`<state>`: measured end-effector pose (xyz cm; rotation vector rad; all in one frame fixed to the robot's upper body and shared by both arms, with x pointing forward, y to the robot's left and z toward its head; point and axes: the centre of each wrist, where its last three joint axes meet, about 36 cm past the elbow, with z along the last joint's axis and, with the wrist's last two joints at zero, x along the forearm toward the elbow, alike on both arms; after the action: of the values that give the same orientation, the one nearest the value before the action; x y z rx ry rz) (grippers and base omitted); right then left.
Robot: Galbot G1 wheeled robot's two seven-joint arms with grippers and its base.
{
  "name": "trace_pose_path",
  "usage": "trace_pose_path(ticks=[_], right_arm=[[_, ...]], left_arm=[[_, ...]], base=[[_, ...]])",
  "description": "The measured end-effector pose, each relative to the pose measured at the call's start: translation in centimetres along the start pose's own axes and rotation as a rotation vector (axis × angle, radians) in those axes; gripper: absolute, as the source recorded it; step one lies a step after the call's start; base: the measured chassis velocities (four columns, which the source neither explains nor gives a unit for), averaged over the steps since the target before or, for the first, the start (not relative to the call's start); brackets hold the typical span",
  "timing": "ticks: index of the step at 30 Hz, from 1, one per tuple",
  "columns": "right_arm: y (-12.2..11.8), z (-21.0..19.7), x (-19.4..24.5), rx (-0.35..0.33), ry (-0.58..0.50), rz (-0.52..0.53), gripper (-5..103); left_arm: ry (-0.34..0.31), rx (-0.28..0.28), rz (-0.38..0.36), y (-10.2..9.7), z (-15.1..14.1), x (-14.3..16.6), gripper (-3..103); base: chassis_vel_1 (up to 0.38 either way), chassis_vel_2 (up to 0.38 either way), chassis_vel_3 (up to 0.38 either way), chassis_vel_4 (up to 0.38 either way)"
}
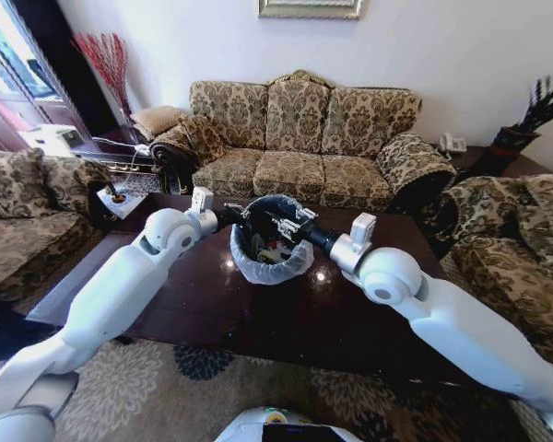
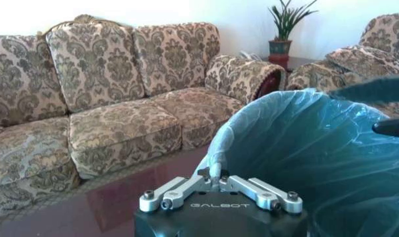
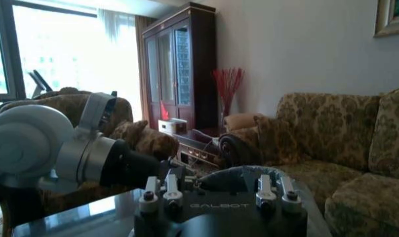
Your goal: Move to the front of the table and place the trash on the table into the trash bin.
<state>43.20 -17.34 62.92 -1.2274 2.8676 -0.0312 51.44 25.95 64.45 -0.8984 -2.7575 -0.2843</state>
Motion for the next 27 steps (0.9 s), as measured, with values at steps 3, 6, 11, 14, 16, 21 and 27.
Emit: trace_pose_path(ticks=[3,6,11,14,16,21,27], right_arm=[[0.1,-0.5,-0.2,-0.004,-0.037,0.007,65],[-0.1,-1.3,0.5,-0.009,-0.078,0.027,76],[0.0,-0.6,3.2,-0.003,-0.091,0.080,96],[-0.2,-0.3,4.5,0.032,-0.095,0.119,99],[-1.0,0.1,5.9,0.070,-0.092,0.184,100],[-2.0,0.1,8.2,0.068,-0.088,0.263,100],[-1.6,0.9,13.0,0.030,-0.067,0.365,100]], left_arm=[[-0.002,0.004,-0.004,0.1,0.1,0.1,0],[-0.008,0.018,-0.013,0.3,0.4,0.6,0],[-0.032,0.048,-0.040,0.8,0.9,2.0,0],[-0.051,0.059,-0.055,0.8,1.0,2.8,0],[-0.078,0.059,-0.083,0.9,1.1,3.9,0],[-0.090,0.036,-0.118,1.5,1.1,5.3,0],[-0.047,0.028,-0.193,2.8,3.0,7.5,0]], base=[[0.000,0.000,0.000,0.000],[0.000,0.000,0.000,0.000],[0.000,0.000,0.000,0.000],[0.000,0.000,0.000,0.000],[0.000,0.000,0.000,0.000],[0.000,0.000,0.000,0.000],[0.000,0.000,0.000,0.000]])
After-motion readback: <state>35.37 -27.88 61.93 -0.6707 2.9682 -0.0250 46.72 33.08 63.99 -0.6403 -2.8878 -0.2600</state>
